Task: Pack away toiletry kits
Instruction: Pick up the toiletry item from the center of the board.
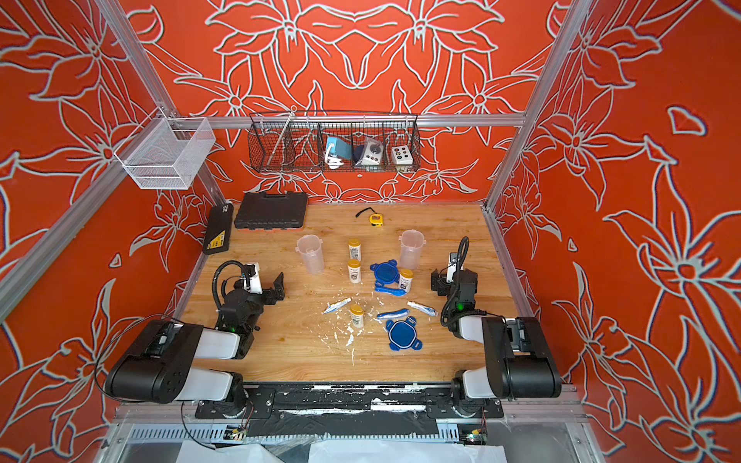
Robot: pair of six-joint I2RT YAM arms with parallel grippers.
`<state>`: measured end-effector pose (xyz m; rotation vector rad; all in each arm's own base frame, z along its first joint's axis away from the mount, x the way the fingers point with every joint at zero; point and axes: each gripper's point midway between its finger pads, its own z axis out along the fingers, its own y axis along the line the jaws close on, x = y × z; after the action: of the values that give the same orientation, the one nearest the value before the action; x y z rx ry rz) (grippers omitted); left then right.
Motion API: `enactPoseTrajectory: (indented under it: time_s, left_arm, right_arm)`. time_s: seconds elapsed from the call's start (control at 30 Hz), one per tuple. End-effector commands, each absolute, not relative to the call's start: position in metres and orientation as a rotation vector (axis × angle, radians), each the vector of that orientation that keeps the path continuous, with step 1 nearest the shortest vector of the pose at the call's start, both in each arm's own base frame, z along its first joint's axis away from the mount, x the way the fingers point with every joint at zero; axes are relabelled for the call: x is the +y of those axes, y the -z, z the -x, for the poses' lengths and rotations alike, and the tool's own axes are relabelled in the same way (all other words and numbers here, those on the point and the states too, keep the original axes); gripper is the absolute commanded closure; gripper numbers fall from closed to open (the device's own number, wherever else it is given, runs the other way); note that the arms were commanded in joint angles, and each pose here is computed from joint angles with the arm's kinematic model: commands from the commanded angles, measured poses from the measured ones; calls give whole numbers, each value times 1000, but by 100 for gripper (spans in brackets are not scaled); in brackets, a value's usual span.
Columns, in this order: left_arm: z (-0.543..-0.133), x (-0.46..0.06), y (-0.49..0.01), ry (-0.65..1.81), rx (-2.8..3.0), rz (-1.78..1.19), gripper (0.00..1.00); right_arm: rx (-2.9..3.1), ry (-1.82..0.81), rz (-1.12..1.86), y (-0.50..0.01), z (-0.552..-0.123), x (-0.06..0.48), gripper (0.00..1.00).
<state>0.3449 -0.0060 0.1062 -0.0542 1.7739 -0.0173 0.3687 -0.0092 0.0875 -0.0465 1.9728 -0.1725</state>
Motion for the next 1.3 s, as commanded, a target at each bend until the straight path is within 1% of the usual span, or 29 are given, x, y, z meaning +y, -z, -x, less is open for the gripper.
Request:
enactPoseTrajectory:
  time_s: [0.0,0.87,0.97,1.1,1.13,1.2,1.27]
  left_arm:
    - [-346,-6,-114,13,1741,43,2]
    - [-346,-7,-113,13,1746,42,2]
    - [-345,-6,-114,14,1740,45,2]
    - [-354,7,-126,-39,1782,130,2]
    - [-353,15,-128,-66,1812,188,2]
    - [-346,43,-135,-138,1870,436,2]
    - [-342,38,-153,-97,1914,454,2]
  right_arm:
    - [1960,166,58,-94,-374,-8,2]
    - [1956,167,56,-94,-373,-8,2]
    - [1972,241,-67,-107,-371,-27,2]
    - [1999,224,-74,-122,-363,-27,2]
    - [2025,240,-106,-126,-361,-31,2]
    - [2079,310,-213,-135,-358,-46,3]
    - [2099,301,-187,-146,-361,-43,3]
